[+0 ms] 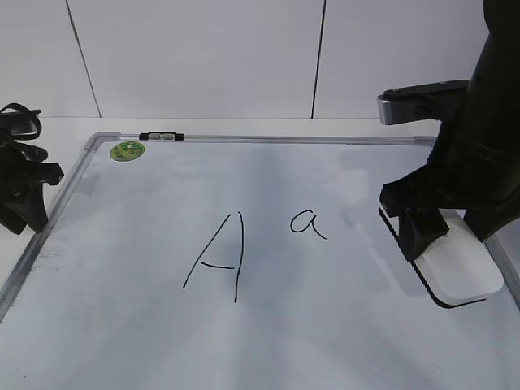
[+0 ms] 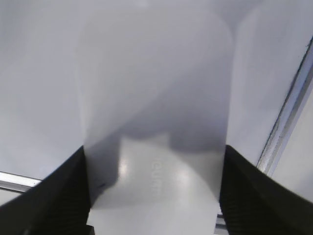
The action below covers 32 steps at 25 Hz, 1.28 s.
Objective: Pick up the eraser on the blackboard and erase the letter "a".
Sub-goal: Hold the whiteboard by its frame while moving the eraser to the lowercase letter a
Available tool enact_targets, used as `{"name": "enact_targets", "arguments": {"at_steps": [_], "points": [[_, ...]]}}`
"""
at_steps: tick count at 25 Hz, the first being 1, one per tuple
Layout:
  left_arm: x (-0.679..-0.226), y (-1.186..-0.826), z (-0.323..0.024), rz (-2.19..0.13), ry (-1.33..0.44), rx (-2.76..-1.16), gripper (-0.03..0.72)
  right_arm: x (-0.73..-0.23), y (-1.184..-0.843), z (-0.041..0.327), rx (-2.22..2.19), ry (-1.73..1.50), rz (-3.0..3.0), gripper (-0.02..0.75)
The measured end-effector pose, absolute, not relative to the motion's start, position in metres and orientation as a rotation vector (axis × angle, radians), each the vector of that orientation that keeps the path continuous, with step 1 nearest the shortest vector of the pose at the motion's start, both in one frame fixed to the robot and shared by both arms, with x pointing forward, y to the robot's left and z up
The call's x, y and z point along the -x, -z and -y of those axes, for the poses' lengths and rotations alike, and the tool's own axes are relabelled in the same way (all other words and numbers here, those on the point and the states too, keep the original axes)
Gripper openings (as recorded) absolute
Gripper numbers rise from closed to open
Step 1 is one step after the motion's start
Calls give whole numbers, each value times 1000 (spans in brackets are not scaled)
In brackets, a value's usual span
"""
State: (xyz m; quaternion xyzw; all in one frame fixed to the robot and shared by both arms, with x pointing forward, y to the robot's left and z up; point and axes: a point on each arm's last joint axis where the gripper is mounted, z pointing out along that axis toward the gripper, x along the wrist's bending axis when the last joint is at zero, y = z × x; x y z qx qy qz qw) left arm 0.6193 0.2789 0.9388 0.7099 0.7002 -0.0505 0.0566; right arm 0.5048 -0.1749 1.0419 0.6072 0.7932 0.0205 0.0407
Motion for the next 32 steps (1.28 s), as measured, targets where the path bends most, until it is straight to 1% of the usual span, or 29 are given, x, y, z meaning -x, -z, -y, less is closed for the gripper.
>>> {"name": "enact_targets", "arguments": {"at_steps": [20, 22, 24, 26, 27, 32], "points": [[-623, -927, -279, -2139, 184, -2161, 233, -505, -1042, 175, -1856, -63, -2432, 561], [-623, -927, -278, -2139, 187, -2157, 202, -505, -1042, 175, -1856, -63, -2432, 561], [-623, -927, -278, -2140, 191, -2153, 133, -505, -1042, 175, -1856, -63, -2432, 561], [-623, -927, -278, -2140, 195, -2151, 48, -505, -1042, 175, -1853, -62, -2434, 561], [-623, -927, -278, -2141, 195, -2151, 25, -505, -1042, 175, -1853, -62, -2434, 561], [-623, -927, -277, -2141, 199, -2145, 18, -505, -1042, 175, -1853, -62, -2434, 561]]}}
